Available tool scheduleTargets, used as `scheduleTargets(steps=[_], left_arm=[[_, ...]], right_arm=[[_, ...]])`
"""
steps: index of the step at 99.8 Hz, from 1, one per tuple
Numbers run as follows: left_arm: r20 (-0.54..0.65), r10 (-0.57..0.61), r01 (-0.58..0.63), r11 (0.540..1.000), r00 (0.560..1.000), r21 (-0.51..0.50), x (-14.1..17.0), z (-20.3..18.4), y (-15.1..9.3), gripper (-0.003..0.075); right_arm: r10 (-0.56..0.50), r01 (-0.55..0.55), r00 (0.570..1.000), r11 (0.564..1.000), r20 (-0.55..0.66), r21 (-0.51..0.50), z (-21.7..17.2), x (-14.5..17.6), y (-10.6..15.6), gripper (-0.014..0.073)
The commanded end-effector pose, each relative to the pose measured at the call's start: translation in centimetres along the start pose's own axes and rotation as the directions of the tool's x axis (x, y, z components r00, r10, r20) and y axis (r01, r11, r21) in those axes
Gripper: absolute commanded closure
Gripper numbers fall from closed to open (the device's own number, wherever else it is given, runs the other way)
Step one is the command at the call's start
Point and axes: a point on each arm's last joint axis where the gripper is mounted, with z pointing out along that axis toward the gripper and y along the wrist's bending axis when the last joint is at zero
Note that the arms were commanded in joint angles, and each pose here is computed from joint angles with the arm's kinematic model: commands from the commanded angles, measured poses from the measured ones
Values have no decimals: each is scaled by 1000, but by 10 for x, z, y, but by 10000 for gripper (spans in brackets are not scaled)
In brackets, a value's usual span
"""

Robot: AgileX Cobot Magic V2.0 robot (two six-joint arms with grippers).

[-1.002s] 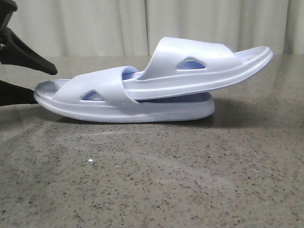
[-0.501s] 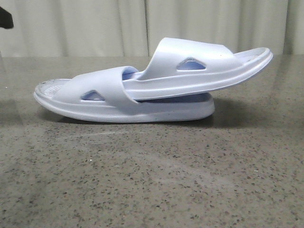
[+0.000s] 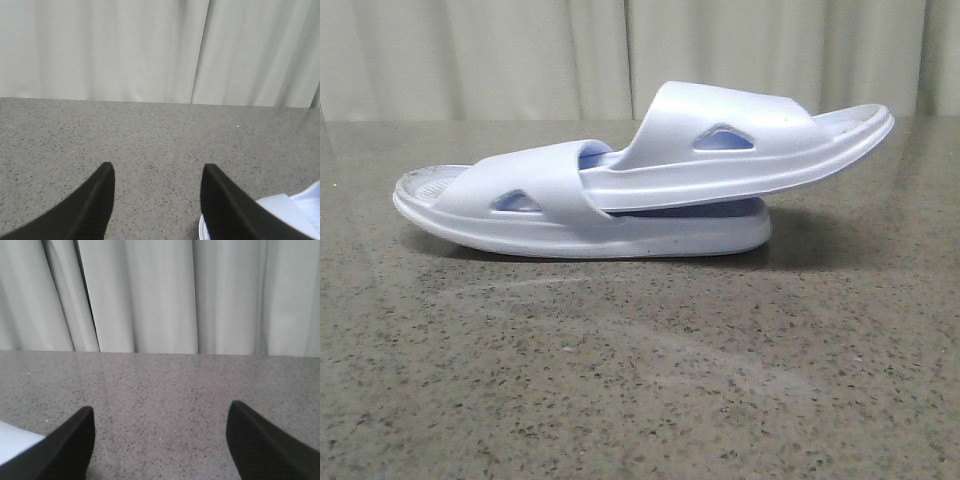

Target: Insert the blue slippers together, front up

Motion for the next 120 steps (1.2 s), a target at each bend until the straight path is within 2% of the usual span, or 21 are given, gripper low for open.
scheduleTargets(steps=[1, 16, 32, 51, 57, 67, 80, 95, 120], left_arm=[[39, 11, -10, 1000, 999, -9, 3, -12, -1, 380], [57, -5, 6, 1000, 998, -12, 21, -26, -2, 380], [54, 6, -6, 1000, 998, -13, 33, -32, -1, 380], [23, 0, 1, 1000, 1000, -17, 43, -31, 0, 382], [22, 0, 1, 1000, 1000, -17, 44, -31, 0, 405], [22, 0, 1, 1000, 1000, -17, 44, -31, 0, 508], [22, 0, 1, 1000, 1000, -17, 44, -31, 0, 703], [23, 0, 1, 1000, 1000, -23, 44, -31, 1, 704], [23, 0, 1, 1000, 1000, -23, 44, -31, 1, 704]], right_arm=[[-24, 19, 994, 999, 111, 47, -13, -4, -3, 117], [-23, 20, 992, 999, 121, 28, -28, 11, -1, 117], [-23, 23, 1000, 999, -7, -43, -29, 36, 5, 117], [-23, 23, 1000, 999, 3, -36, -29, 35, 5, 120], [-22, 23, 1000, 999, 8, -32, -29, 35, 5, 134], [-22, 23, 1000, 999, 12, -30, -29, 34, 4, 232], [-22, 23, 1000, 999, 12, -30, -29, 34, 4, 463], [-22, 23, 1000, 999, 7, -33, -29, 35, 5, 703], [-21, 20, 1000, 999, -18, -50, -29, 37, 6, 702]])
